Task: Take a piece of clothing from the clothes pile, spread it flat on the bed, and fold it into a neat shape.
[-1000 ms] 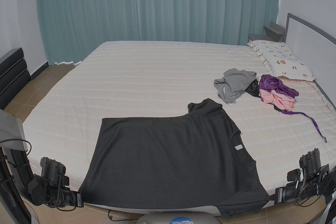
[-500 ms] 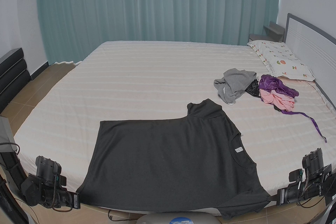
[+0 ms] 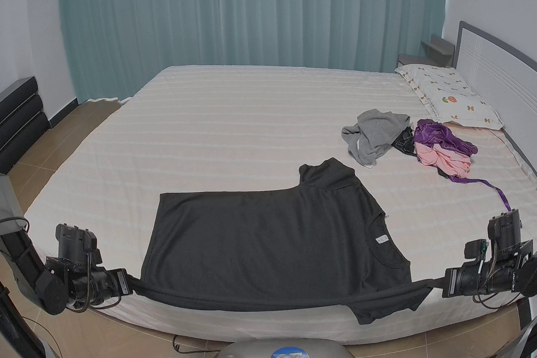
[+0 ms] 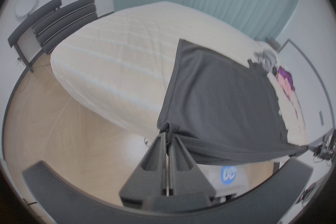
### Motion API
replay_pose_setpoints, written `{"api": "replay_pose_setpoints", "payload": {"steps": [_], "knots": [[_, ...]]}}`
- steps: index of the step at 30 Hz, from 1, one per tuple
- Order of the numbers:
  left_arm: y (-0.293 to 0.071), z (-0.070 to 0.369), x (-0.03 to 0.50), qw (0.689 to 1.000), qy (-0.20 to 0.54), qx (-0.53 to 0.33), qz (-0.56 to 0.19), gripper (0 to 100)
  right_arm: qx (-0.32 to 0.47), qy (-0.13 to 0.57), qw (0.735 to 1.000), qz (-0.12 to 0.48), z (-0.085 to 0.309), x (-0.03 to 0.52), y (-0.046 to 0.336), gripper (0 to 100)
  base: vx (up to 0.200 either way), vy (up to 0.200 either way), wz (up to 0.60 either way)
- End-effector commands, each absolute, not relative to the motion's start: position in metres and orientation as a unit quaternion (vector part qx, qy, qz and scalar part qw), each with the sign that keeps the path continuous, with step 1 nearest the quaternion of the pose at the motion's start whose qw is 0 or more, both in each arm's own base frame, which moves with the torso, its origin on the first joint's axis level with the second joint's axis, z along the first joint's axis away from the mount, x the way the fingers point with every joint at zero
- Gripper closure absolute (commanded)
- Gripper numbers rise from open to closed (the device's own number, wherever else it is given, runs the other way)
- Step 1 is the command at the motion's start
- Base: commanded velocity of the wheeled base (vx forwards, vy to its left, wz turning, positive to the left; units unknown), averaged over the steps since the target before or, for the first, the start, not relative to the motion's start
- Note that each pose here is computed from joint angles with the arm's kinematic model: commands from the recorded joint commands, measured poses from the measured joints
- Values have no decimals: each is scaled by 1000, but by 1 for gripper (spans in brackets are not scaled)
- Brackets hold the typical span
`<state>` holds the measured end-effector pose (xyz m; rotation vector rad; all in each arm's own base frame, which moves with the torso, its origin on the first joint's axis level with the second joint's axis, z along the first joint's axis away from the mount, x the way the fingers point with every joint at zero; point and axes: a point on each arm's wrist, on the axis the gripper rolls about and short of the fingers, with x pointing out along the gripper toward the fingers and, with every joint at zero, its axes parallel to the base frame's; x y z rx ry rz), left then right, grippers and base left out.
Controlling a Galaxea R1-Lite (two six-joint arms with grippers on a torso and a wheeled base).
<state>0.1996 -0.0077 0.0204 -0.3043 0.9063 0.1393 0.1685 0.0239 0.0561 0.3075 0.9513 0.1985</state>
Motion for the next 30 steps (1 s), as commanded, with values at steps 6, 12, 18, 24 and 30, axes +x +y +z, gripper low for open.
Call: {"api": "replay_pose_setpoints", "payload": {"steps": [6, 12, 18, 24, 30], "knots": [[-9, 34, 224, 909, 364, -192, 70, 100, 161, 442, 878, 85, 58, 209, 27, 100, 0, 0, 0], [-9, 42, 223, 915, 348, -195, 67, 100, 162, 443, 878, 85, 58, 207, 27, 100, 0, 0, 0], [-9, 50, 219, 920, 333, -195, 63, 100, 165, 444, 877, 79, 58, 205, 24, 100, 0, 0, 0], [-9, 45, 220, 917, 343, -195, 66, 100, 165, 439, 879, 82, 60, 208, 25, 100, 0, 0, 0], [-9, 37, 229, 912, 355, -196, 67, 100, 165, 437, 880, 84, 59, 217, 26, 100, 0, 0, 0]]}}
